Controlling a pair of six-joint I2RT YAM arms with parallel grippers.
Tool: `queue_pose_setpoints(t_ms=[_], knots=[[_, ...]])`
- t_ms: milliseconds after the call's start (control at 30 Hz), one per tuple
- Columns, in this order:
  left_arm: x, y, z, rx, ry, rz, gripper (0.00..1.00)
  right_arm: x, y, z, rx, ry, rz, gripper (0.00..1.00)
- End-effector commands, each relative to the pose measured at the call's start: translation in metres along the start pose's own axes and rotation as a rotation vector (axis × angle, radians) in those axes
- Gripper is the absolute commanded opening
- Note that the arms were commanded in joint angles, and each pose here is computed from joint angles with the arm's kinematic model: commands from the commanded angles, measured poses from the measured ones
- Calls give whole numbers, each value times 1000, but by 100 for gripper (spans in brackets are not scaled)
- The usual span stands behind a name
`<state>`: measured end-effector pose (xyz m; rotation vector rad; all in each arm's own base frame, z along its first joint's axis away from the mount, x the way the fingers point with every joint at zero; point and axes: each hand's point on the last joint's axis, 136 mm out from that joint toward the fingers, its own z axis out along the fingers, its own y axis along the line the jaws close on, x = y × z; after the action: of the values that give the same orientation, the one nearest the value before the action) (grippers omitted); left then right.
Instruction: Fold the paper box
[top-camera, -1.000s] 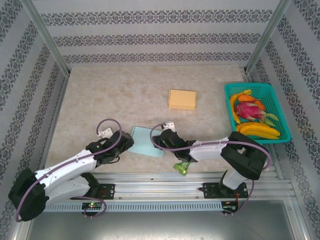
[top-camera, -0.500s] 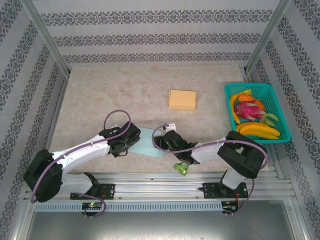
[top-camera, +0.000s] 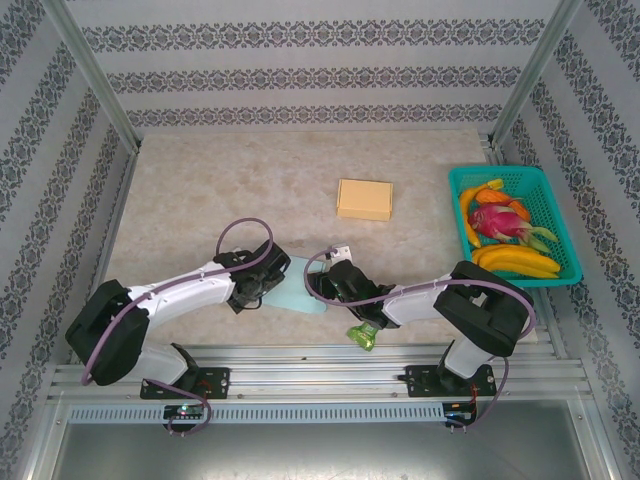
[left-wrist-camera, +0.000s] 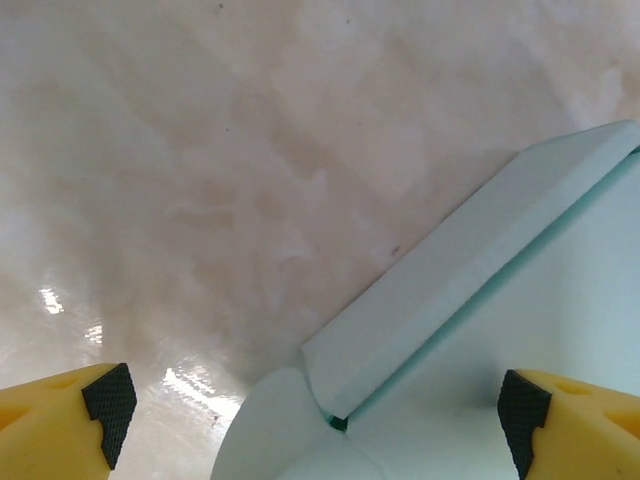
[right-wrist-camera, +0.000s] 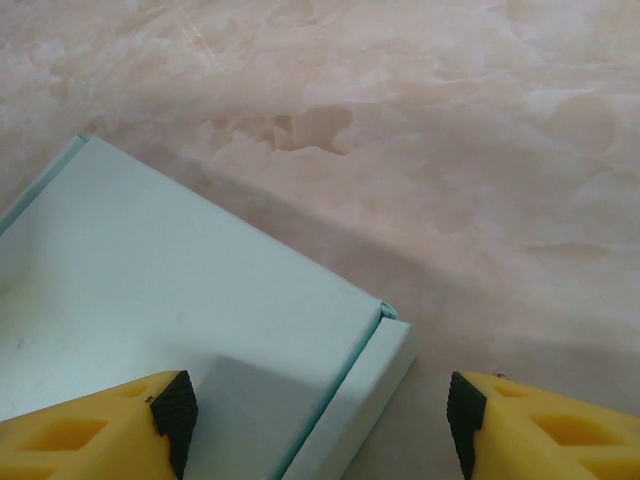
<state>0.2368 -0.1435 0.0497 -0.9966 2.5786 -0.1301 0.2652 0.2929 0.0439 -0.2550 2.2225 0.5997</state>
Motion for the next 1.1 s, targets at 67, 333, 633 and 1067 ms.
queue_pose_setpoints(t_ms=[67,333,633,1067], knots=[[-2,-19,-5,54,-13,24,98,42,-23,0,50,134,-65,69],[5,-36,7,84,12,99,100,43,-23,1,42,134,-76,69],[8,-54,4,164,31,121,100,46,-23,2,35,140,-81,69],[20,-49,12,154,84,103,100,48,-21,6,22,147,-70,69]])
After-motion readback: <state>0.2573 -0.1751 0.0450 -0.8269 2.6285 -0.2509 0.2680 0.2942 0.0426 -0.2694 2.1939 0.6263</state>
